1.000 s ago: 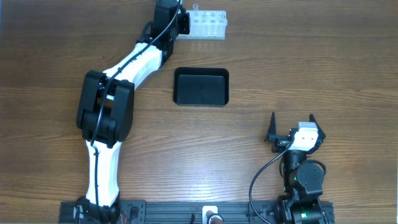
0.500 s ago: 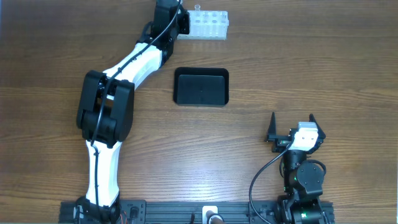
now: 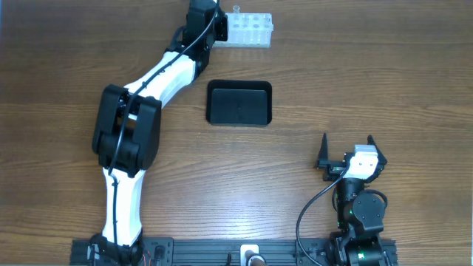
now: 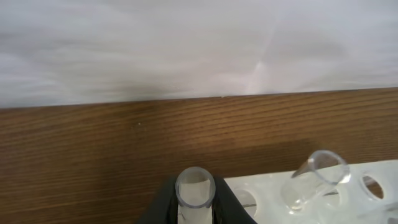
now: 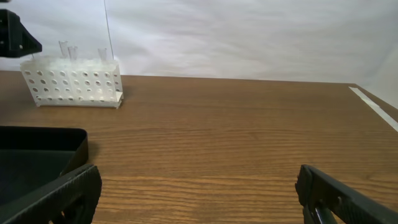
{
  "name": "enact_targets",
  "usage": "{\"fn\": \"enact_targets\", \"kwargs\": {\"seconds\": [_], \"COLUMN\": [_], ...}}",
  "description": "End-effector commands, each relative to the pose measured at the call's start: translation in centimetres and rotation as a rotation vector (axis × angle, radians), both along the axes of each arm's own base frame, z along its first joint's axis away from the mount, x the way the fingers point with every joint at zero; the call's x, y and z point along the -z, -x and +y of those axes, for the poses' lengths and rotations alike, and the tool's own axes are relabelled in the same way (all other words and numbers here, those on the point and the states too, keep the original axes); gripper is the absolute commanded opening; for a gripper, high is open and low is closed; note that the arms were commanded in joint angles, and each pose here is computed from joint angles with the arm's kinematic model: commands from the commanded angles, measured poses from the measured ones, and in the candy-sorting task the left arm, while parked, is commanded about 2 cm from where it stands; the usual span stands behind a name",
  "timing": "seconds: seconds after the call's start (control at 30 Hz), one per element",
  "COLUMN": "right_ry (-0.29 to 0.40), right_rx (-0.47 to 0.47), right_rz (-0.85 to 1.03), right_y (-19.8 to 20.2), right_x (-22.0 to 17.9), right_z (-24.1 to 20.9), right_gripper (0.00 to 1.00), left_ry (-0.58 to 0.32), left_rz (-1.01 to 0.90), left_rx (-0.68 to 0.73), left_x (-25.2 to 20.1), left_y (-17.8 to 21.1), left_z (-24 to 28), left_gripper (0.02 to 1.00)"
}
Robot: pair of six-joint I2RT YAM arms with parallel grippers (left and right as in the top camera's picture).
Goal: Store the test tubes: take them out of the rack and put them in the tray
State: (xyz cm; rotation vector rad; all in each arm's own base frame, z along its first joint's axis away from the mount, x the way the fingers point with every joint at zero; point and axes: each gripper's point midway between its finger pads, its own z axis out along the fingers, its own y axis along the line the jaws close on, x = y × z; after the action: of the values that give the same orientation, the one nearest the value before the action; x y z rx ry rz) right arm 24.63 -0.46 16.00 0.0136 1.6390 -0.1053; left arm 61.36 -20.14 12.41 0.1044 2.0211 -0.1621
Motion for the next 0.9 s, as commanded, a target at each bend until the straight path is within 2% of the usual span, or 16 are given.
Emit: {"fn": "enact_targets", "kwargs": {"seconds": [0.03, 0.23, 0.37, 0.47, 0.53, 0.67, 0.77, 0.9], "right_ry": [-0.008, -0.008, -0.008, -0.008, -0.008, -0.008, -0.008, -0.008], "right_rx": [-0.008, -0.008, -0.008, -0.008, -0.008, -0.008, -0.008, -0.008], "right_rz": [0.007, 0.007, 0.007, 0.007, 0.007, 0.007, 0.007, 0.007], "right_y": [0.0, 0.0, 0.0, 0.0, 0.0, 0.0, 0.0, 0.0], "right_x": [0.3, 0.3, 0.3, 0.3, 0.3, 0.3, 0.3, 0.3], "right_z": [0.2, 0.2, 0.2, 0.2, 0.2, 0.2, 0.2, 0.2], "right_gripper": [0.989, 0.991, 0.991, 0.991, 0.993, 0.991, 0.993, 0.993], "left_ry": [0.013, -0.004, -0.007, 0.039, 0.076, 0.145, 0.128, 0.056], "left_rz": [-0.204, -0.362, -0.344, -0.185, -0.033, 0.269, 0.392, 0.491], "left_rx": [0.009, 0.026, 0.038, 0.021, -0.009, -0.112, -0.132, -0.099], "left_x": [-12.1, -21.6, -23.9, -21.4, -18.1, -10.7, -6.6, -2.4], "left_y": [0.8, 3.5, 5.7, 7.4, 8.7, 11.7, 13.2, 14.8], "left_z": [0.3, 1.4, 1.7, 1.7, 1.7, 1.5, 0.4, -1.8], "left_gripper": [0.064, 0.073, 0.080, 0.091, 0.047, 0.040, 0.040, 0.047]}}
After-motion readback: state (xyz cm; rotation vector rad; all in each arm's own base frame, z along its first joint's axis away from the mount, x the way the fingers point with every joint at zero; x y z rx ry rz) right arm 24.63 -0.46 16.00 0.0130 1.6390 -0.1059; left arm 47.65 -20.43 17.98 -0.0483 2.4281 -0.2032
